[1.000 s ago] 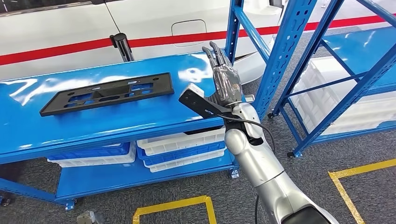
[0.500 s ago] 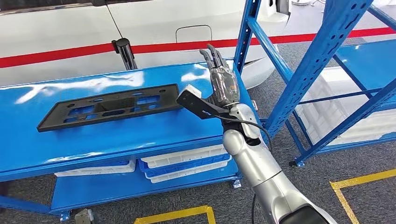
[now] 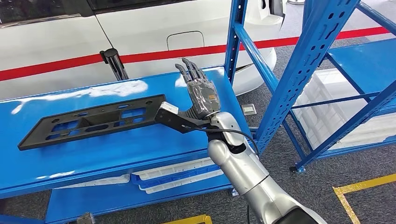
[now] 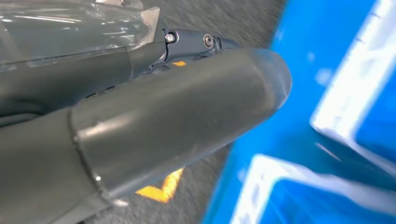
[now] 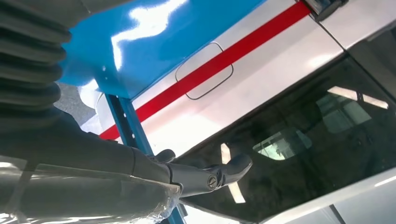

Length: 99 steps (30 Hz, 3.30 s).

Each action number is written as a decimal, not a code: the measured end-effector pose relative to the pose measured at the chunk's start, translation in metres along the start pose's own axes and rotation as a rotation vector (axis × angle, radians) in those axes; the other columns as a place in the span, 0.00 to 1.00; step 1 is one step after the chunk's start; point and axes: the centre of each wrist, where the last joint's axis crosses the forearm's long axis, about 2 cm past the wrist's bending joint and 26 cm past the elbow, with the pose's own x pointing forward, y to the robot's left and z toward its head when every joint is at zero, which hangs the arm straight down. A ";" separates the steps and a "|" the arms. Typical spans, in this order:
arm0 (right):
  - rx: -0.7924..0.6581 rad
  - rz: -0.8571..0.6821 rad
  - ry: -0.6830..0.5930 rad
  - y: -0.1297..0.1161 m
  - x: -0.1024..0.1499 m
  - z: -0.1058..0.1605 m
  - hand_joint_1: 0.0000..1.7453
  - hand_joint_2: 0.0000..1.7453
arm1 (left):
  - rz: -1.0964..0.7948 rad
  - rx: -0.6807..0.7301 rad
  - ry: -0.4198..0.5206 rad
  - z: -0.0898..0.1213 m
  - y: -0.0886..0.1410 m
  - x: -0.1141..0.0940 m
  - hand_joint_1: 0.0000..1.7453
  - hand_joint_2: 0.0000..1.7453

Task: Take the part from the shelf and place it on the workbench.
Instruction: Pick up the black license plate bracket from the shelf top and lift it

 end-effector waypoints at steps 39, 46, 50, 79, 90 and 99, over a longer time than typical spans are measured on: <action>0.143 -0.084 -0.255 0.040 0.094 -0.001 0.00 0.00 | -0.241 0.387 0.521 0.014 0.082 -0.040 0.00 0.00; 0.188 -0.132 -0.276 0.046 0.102 0.000 0.00 0.00 | -0.234 0.380 0.524 0.015 0.082 -0.041 0.00 0.00; 0.210 -0.155 -0.276 0.050 0.104 0.001 0.00 0.00 | -0.232 0.377 0.526 0.015 0.082 -0.042 0.00 0.00; 0.232 -0.170 -0.276 0.055 0.110 0.002 0.00 1.00 | -0.245 0.376 0.535 0.016 0.083 -0.044 0.00 0.00; 0.210 -0.107 -0.238 0.058 0.108 0.004 0.00 1.00 | -0.275 0.373 0.528 0.016 0.083 -0.043 0.00 0.00; 0.208 -0.074 -0.220 0.060 0.106 0.005 0.00 1.00 | -0.281 0.369 0.524 0.016 0.082 -0.043 0.00 0.00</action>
